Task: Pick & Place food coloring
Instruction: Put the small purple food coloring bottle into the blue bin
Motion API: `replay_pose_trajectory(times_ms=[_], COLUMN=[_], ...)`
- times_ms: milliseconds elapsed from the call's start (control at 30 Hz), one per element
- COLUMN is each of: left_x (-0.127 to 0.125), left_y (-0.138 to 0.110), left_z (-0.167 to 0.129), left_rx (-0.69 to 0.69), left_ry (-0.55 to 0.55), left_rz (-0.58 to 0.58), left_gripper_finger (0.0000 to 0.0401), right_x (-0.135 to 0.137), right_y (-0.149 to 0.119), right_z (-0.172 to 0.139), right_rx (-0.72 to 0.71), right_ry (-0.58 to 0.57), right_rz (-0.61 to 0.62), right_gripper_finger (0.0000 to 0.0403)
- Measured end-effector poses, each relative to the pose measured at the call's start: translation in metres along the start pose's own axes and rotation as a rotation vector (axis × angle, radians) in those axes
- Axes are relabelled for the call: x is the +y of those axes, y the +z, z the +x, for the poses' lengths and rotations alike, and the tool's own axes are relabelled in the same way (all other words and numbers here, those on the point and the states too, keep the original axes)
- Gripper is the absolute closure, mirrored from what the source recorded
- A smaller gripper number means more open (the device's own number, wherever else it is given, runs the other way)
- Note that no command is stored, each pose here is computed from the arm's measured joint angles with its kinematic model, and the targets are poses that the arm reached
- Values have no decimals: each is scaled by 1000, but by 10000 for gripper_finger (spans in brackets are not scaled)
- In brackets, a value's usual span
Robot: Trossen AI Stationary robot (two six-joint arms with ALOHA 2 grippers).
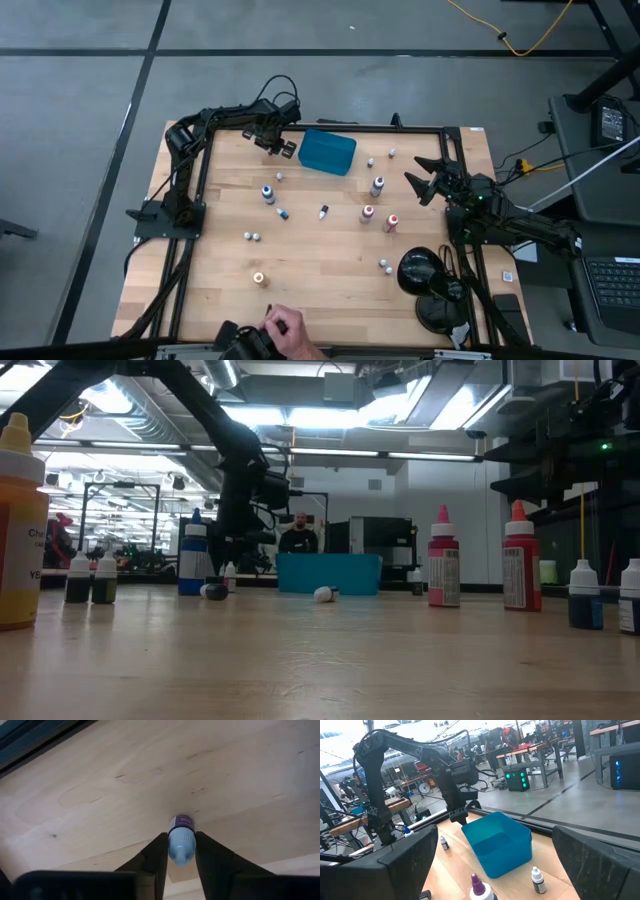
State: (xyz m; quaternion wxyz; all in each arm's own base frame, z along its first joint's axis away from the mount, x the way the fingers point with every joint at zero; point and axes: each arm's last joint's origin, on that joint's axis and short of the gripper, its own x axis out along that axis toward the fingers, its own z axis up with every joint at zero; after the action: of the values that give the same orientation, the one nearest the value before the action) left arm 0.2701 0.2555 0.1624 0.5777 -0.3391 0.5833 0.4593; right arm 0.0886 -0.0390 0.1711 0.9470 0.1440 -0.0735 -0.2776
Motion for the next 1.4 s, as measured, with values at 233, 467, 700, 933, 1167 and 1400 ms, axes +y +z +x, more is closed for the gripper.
replay_pose_trajectory(times_ms=[233, 467, 700, 933, 1167, 1400], left_x=[-1, -1, -10, -25, -38, -53], left_y=[-2, -3, -5, -9, -10, -3], left_z=[-15, -43, -82, -117, -138, -138], left_rx=[-48, -121, -178, -226, -314, -350], left_ry=[-26, -66, -131, -148, -172, -170], left_rz=[13, 39, 112, 264, 408, 551], left_gripper_finger=[327, 327, 330, 331, 331, 332], right_x=[0, 0, 0, 0, 0, 0], right_y=[0, 0, 0, 0, 0, 0], right_z=[0, 0, 0, 0, 0, 0], right_rx=[0, 0, 0, 0, 0, 0], right_ry=[0, 0, 0, 0, 0, 0], right_rz=[0, 0, 0, 0, 0, 0], right_gripper_finger=[11, 11, 11, 11, 11, 11])
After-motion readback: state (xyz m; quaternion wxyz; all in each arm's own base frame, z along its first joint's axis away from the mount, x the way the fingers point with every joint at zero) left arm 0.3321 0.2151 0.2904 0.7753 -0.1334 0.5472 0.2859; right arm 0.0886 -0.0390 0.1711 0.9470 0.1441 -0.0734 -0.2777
